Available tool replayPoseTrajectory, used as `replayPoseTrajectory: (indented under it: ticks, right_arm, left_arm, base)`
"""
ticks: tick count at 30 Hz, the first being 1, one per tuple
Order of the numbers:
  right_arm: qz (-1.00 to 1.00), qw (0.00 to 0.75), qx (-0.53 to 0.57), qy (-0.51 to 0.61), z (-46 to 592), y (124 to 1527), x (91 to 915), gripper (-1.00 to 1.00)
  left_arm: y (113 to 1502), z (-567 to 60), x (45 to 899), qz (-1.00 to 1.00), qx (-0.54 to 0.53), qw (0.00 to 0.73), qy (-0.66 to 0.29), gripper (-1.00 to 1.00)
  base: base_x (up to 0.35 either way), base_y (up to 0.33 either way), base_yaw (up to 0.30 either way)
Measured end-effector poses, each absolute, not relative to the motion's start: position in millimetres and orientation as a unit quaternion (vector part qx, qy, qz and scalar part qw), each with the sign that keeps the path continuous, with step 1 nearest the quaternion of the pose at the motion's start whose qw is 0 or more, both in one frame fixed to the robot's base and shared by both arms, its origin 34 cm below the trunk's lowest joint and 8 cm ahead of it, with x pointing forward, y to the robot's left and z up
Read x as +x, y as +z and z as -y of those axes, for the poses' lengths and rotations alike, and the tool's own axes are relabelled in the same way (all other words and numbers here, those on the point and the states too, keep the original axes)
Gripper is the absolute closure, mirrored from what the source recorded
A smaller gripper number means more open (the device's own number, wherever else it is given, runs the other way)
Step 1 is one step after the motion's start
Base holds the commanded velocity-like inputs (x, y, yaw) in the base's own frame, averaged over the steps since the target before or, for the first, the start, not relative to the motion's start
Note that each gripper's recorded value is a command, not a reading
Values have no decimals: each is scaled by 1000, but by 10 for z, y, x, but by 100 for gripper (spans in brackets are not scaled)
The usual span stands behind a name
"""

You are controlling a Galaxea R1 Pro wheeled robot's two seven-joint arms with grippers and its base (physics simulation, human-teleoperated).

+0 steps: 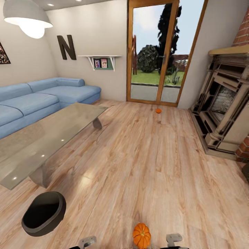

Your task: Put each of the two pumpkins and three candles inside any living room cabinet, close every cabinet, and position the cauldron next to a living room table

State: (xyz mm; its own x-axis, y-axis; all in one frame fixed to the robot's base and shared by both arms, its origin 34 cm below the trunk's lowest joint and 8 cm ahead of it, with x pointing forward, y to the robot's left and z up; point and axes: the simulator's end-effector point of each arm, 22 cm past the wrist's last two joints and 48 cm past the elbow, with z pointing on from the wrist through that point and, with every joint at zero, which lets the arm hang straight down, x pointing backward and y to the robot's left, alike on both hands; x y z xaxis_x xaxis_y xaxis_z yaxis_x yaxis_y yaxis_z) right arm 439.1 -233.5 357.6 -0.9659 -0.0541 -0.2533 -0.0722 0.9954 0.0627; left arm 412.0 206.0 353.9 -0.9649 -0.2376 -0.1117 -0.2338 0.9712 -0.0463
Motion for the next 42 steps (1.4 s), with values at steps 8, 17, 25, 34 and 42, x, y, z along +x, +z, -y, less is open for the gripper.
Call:
replayPoseTrajectory:
  ticks: [8, 17, 25, 34, 42]
  right_arm:
    - [-992, 120, -31, 34, 2360, 3542, 4354, -100]
    - [-993, 111, -31, 35, 2357, 3497, 4293, -100]
    - [-993, 106, -31, 35, 2359, 3460, 4249, -100]
    - [-994, 102, -34, 34, 2365, 3438, 4214, -100]
    - [-993, 104, -37, 36, 2341, 3440, 4222, -100]
  left_arm:
    - [3506, -2065, 4078, -991, -119, 53, -16, -100]
    - [3467, -2069, 4025, -992, -120, 46, -14, -100]
    - [3433, -2070, 3978, -992, -120, 39, -14, -100]
    - [3415, -2068, 3952, -992, -120, 36, -13, -100]
    - [3414, -2068, 3951, -992, -121, 36, -13, -100]
  base:
    - [0, 0, -54]
    - [0, 0, -1]
    - [0, 0, 0]
    - [0, 0, 0]
    - [0, 0, 0]
